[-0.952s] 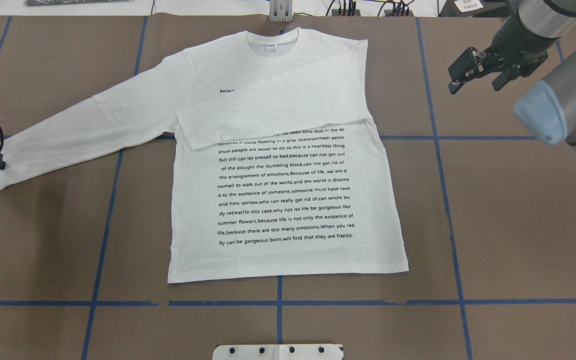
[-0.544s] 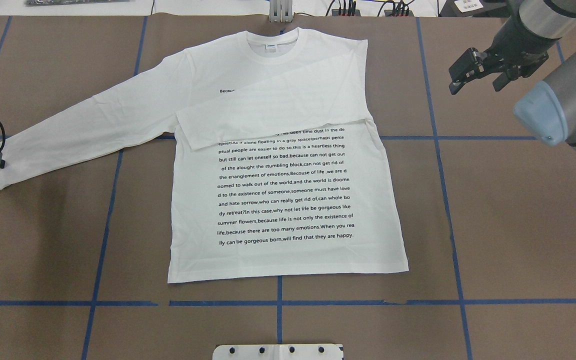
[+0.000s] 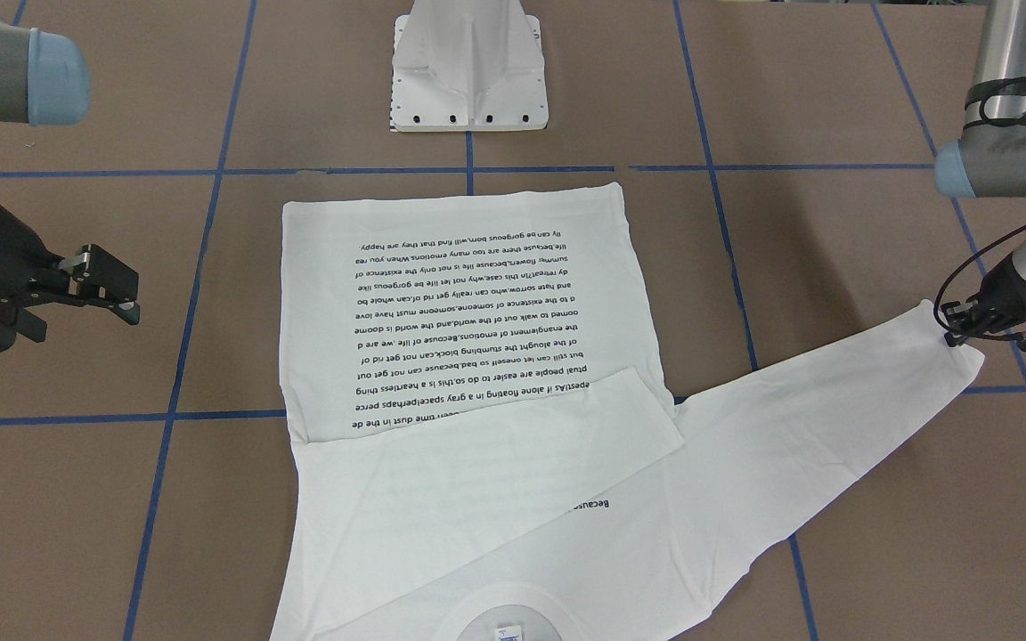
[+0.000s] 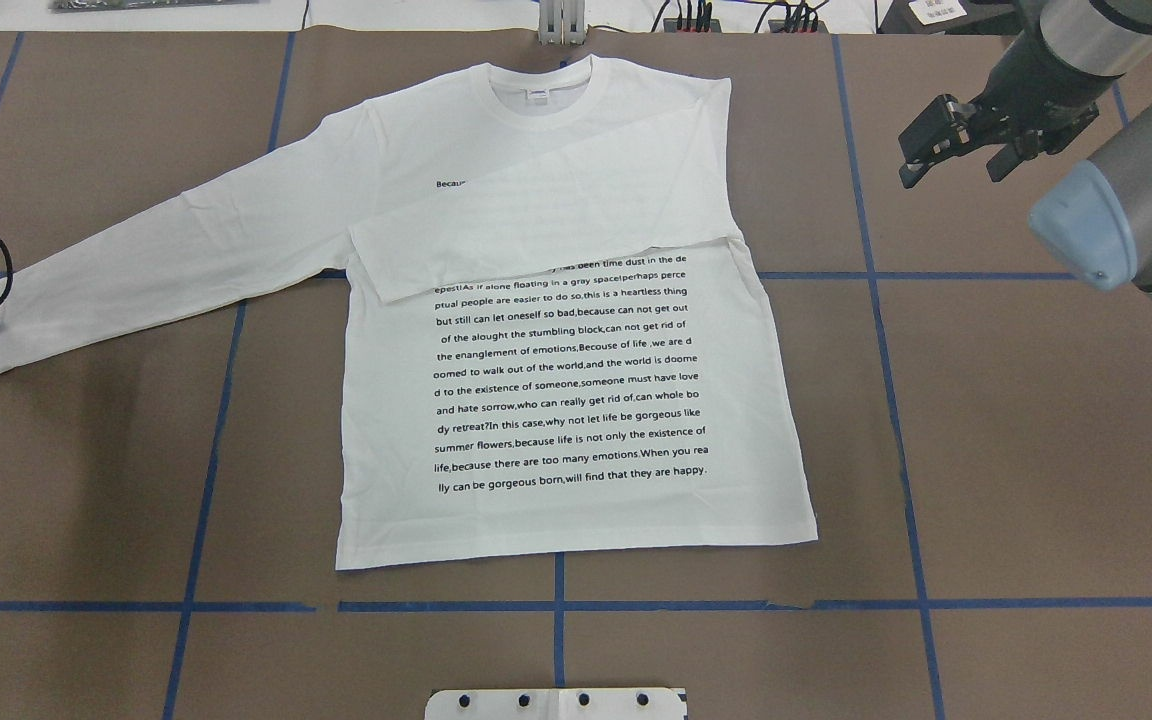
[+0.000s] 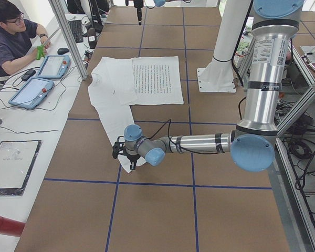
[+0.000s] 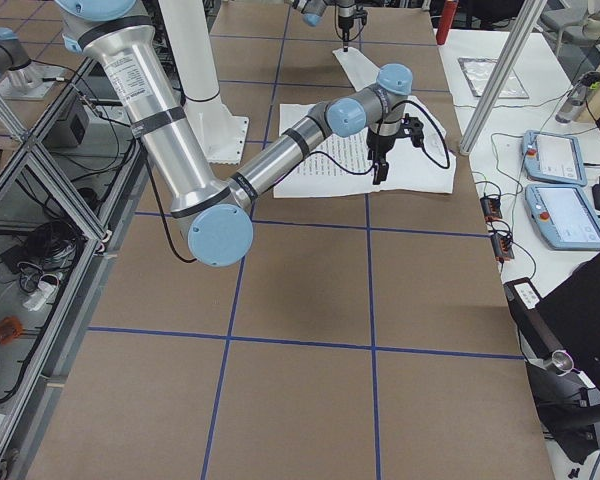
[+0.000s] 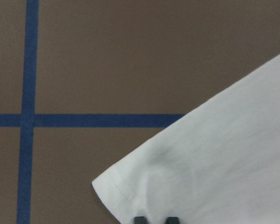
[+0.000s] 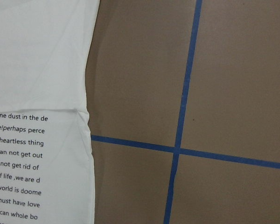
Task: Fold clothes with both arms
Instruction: 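Grasp the cuff of the sleeve nearest the left gripper and lift it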
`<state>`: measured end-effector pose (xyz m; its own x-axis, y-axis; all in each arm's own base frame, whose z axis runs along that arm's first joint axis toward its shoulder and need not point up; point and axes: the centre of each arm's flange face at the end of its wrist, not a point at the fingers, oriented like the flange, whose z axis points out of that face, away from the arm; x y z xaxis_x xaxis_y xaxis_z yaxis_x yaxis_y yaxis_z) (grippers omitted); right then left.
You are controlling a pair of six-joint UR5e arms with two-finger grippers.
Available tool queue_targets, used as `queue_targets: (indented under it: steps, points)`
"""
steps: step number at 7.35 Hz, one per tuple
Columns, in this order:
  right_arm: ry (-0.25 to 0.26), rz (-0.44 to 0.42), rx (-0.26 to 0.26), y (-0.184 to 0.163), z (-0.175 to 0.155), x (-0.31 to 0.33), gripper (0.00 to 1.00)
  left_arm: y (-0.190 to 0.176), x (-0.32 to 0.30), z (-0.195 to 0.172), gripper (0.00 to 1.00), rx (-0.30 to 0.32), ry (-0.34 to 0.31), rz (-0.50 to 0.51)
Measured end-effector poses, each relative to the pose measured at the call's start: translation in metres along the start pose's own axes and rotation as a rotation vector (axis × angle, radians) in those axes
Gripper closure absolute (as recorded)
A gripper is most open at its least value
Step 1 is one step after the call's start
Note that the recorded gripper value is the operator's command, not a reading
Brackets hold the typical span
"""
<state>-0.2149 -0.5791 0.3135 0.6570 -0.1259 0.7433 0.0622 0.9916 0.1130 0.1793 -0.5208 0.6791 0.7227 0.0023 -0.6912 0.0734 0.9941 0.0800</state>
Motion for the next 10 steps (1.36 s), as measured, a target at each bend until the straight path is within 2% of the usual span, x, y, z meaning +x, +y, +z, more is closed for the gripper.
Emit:
queue_targets:
  steps: [3, 5, 8, 10]
  points:
    - [0.007, 0.02, 0.002, 0.001, -0.002, 0.014, 0.0, -0.005, 0.015, -0.012, 1.0, 0.011, 0.026, 0.017]
    - [0.025, 0.04, -0.005, 0.009, 0.002, 0.039, 0.0, -0.035, 0.047, -0.035, 1.0, 0.013, 0.069, 0.018]
    - [0.069, 0.068, -0.036, 0.031, 0.016, 0.099, 0.0, -0.12, 0.148, -0.104, 1.0, 0.017, 0.123, -0.006]
    - [0.094, 0.062, -0.074, 0.064, 0.03, 0.146, 0.0, -0.158, 0.23, -0.168, 1.0, 0.031, 0.153, -0.082]
